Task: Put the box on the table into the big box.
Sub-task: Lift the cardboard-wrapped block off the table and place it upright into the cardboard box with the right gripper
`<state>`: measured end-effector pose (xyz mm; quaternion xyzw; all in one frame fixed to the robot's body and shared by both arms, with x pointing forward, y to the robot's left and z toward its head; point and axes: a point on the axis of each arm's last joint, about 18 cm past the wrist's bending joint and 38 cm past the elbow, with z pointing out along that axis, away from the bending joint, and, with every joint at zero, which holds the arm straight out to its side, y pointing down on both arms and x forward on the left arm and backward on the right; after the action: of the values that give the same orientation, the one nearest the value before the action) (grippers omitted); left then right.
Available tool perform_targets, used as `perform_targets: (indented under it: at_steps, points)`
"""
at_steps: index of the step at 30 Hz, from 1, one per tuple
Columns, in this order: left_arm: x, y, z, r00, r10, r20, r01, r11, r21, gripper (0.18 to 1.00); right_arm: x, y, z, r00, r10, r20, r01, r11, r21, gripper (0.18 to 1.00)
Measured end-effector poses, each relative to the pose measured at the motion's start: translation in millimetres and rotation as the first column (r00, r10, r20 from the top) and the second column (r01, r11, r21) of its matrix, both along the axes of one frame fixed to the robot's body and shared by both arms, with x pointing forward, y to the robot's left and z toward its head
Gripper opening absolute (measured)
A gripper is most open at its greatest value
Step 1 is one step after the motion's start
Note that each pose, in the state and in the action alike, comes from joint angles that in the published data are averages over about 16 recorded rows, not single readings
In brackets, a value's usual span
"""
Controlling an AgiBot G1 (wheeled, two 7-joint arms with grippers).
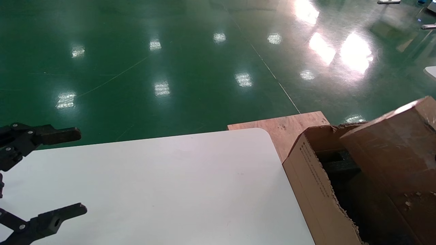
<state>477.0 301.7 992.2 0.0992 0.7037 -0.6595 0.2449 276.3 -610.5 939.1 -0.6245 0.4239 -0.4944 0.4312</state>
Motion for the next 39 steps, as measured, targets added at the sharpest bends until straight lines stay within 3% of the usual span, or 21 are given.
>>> perform_targets:
  at_steps: [12, 39]
  points:
    - [0.0, 0.0, 0.0, 1.000, 0.000, 0.000, 0.000, 1.000, 0.000, 1.001, -3.2, -21.1, -46.4, 0.994, -0.107, 0.010, 0.105, 0.986, 0.128, 0.468]
    - [0.0, 0.0, 0.0, 1.000, 0.000, 0.000, 0.000, 1.000, 0.000, 1.001, -9.0, -68.3, -105.7, 0.977, -0.213, -0.018, 0.211, 0.947, 0.243, 0.467]
